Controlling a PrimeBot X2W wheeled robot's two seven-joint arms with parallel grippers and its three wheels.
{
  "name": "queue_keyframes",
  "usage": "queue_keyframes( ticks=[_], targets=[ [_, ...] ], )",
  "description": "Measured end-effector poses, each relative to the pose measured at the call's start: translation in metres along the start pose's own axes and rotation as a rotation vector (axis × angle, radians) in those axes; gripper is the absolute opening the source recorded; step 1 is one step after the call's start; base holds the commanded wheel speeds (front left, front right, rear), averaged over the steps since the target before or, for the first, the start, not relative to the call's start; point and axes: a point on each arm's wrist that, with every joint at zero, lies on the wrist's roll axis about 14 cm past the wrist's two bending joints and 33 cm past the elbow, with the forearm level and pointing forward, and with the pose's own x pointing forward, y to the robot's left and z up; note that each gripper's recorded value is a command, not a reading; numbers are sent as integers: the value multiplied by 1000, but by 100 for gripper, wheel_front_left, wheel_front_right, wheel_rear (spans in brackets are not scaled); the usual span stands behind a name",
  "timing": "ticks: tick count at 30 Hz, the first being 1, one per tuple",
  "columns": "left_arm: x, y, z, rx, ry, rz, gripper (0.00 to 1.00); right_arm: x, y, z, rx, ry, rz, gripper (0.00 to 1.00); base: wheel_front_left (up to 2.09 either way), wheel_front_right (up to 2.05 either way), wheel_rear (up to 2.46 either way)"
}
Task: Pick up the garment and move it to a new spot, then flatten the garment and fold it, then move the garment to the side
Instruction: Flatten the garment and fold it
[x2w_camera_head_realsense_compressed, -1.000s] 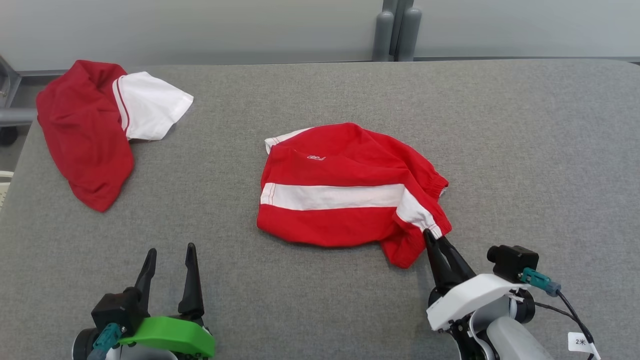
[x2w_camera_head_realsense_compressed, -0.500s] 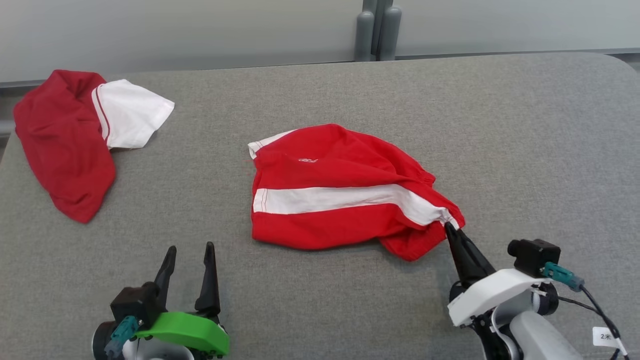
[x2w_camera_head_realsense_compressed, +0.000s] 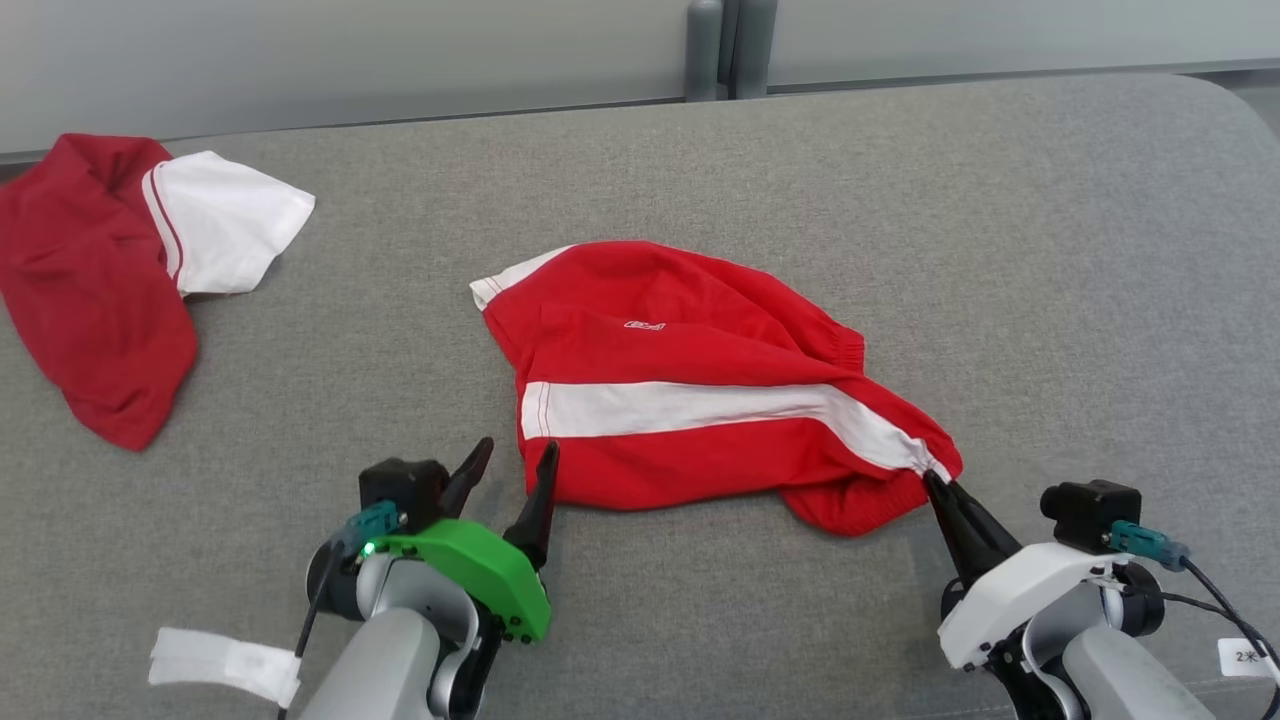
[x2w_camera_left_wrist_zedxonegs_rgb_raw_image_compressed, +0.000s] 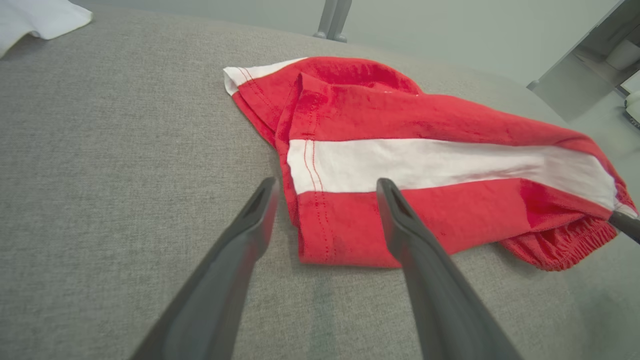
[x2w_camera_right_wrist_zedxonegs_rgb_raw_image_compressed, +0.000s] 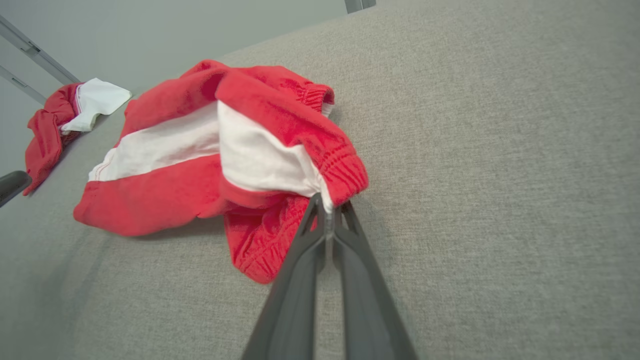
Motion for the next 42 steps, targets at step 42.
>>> queue_keyframes(
  ticks=[42],
  targets=[
    [56,-19,-19,17,118,-92,86,6,-8,-23,25,36,-32,0,0,0,0]
  ],
)
